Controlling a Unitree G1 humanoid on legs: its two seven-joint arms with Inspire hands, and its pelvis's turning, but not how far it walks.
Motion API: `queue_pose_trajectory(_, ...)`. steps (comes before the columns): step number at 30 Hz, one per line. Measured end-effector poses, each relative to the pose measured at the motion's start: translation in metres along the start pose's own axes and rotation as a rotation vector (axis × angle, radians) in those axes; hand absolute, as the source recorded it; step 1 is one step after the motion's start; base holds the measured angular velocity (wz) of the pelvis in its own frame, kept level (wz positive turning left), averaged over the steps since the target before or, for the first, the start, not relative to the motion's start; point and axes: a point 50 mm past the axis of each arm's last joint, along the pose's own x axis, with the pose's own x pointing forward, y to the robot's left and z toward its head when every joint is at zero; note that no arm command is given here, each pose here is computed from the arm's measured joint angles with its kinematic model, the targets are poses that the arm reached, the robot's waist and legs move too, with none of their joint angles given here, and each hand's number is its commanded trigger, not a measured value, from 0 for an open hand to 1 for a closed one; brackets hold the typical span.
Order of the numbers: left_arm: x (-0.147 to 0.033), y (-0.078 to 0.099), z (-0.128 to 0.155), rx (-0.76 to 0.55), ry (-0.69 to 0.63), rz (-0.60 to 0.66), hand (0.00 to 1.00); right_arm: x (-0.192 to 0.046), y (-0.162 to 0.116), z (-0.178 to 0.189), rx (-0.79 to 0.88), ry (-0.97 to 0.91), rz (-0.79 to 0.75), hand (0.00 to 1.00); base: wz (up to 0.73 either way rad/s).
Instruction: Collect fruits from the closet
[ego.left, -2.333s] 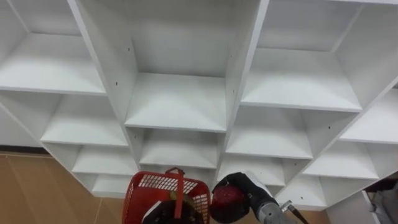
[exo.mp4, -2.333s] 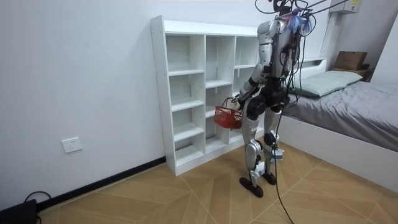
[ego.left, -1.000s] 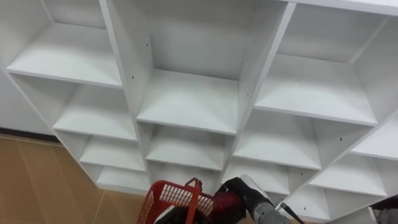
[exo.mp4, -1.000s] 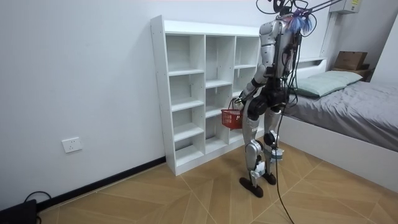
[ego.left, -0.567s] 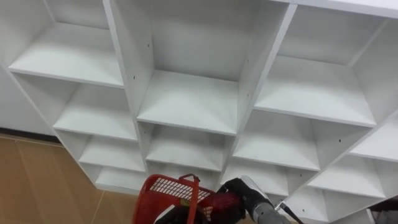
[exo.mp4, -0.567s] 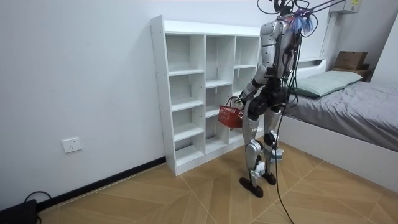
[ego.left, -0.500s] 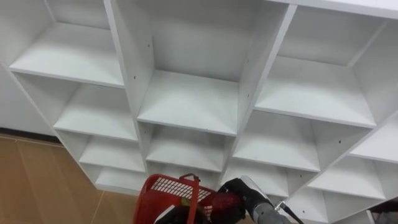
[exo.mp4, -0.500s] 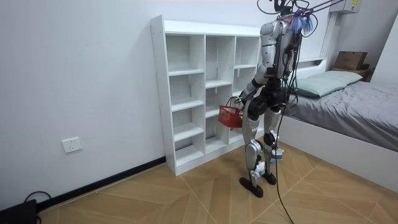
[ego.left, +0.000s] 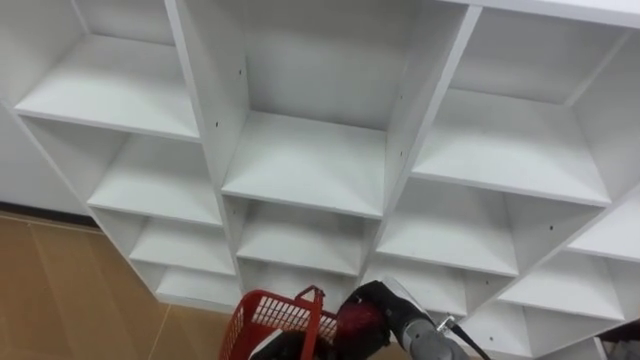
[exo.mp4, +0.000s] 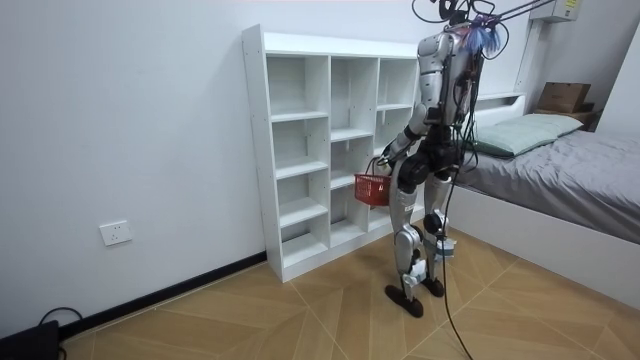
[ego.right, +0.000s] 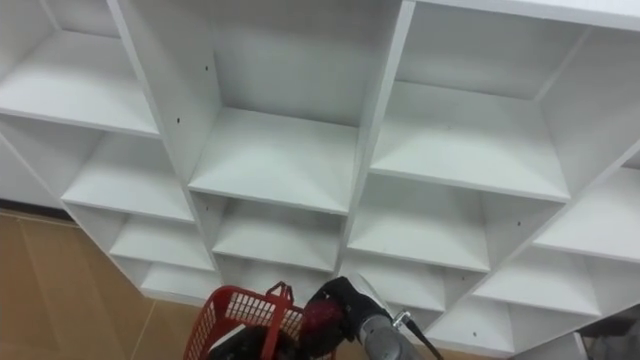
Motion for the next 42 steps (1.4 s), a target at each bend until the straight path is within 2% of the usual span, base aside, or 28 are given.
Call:
queue_pose_trajectory(4, 0.000, 0.000, 0.001, 0.001, -0.002, 0.000, 1.00, 0.000, -0.001, 0.001, -0.002, -0.004, 0.007, 1.00, 0.00)
queue_pose_trajectory(5, 0.000, 0.000, 0.001, 0.001, -0.002, 0.000, 1.00, 0.001, -0.001, 0.002, -0.003, -0.004, 0.007, 0.71, 0.00)
queue_pose_trajectory(6, 0.000, 0.000, 0.001, 0.001, -0.002, 0.000, 1.00, 0.001, 0.000, 0.002, -0.008, -0.007, 0.010, 0.62, 0.00)
queue_pose_trajectory(7, 0.000, 0.000, 0.001, 0.001, -0.002, 0.001, 1.00, 0.001, 0.000, 0.003, -0.012, -0.009, 0.011, 0.00, 0.00)
queue_pose_trajectory(19, 0.000, -0.001, 0.001, 0.021, 0.000, -0.022, 1.00, 0.002, 0.002, 0.017, -0.056, -0.065, 0.033, 0.00, 0.00)
queue_pose_trajectory(42, 0.000, 0.000, 0.002, 0.060, 0.001, -0.020, 1.00, 0.002, 0.002, 0.017, -0.076, -0.065, 0.052, 0.00, 0.00)
